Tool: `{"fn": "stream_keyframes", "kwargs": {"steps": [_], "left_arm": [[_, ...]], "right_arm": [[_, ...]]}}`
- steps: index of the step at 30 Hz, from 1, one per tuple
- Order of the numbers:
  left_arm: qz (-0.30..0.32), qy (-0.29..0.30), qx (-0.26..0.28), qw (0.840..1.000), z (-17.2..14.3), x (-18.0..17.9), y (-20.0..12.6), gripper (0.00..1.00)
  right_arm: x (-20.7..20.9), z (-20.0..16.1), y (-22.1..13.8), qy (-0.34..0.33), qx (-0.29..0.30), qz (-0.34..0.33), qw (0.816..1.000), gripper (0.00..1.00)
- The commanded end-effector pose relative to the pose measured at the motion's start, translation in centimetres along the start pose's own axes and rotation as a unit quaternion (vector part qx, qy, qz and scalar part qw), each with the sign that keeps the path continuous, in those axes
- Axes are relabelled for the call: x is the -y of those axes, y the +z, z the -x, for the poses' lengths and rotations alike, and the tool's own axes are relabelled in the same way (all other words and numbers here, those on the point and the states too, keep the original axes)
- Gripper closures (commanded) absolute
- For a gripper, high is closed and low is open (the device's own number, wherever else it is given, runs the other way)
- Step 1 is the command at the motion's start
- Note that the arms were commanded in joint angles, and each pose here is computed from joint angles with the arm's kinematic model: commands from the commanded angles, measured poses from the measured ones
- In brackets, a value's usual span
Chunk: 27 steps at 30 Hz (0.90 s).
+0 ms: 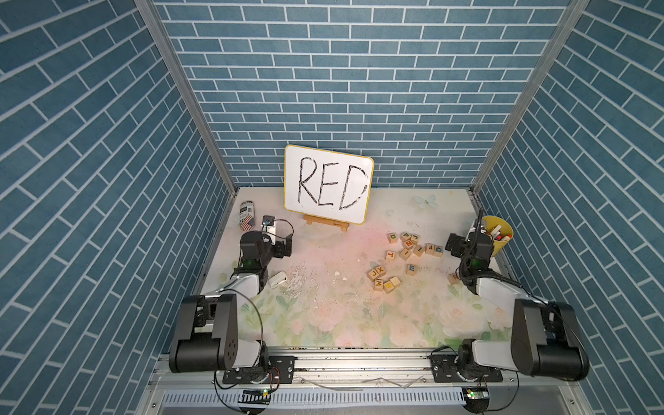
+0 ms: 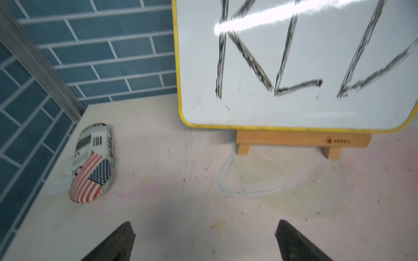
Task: Assemble the uppercase word "red" with letter blocks
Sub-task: Adjust the letter block at the center of the board.
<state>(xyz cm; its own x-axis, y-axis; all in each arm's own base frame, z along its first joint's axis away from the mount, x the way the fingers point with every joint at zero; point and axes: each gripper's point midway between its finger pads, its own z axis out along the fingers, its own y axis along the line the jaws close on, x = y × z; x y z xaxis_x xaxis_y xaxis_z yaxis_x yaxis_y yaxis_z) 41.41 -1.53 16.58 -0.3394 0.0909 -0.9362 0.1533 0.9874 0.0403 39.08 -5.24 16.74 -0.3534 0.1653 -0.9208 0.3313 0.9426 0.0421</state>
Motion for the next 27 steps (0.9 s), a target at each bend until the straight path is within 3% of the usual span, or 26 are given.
{"fn": "stream_keyframes", "kwargs": {"steps": [1,3,8,13,17,21,27], "left_arm": [[0.016,-0.013,-0.061,0.998,2.2,-0.9,-1.6,0.01],[0.005,-0.009,-0.108,0.994,3.3,-0.6,-2.9,0.01],[-0.012,0.020,-0.174,0.984,4.0,0.0,-6.3,0.01],[-0.069,0.044,-0.147,0.986,4.1,2.5,-9.7,0.01],[-0.132,0.042,-0.143,0.980,4.5,4.9,-11.8,0.01],[-0.163,0.027,-0.161,0.973,5.2,5.9,-12.6,0.01],[-0.172,0.045,-0.173,0.969,5.9,6.0,-13.0,0.01]], "right_arm": [[1.0,2.0,-3.0,0.131,-0.068,-0.038,0.988,0.01],[-0.6,2.4,-4.3,0.145,-0.125,-0.001,0.982,0.01],[-2.3,0.2,-5.5,0.131,-0.184,0.045,0.973,0.03],[-3.8,-2.5,-8.3,0.105,-0.233,0.096,0.962,0.02],[-4.5,-4.3,-10.8,0.077,-0.270,0.103,0.954,0.12],[-3.9,-6.6,-12.2,0.056,-0.318,0.062,0.944,0.23],[-2.7,-9.6,-13.0,0.005,-0.384,-0.007,0.923,0.24]]}}
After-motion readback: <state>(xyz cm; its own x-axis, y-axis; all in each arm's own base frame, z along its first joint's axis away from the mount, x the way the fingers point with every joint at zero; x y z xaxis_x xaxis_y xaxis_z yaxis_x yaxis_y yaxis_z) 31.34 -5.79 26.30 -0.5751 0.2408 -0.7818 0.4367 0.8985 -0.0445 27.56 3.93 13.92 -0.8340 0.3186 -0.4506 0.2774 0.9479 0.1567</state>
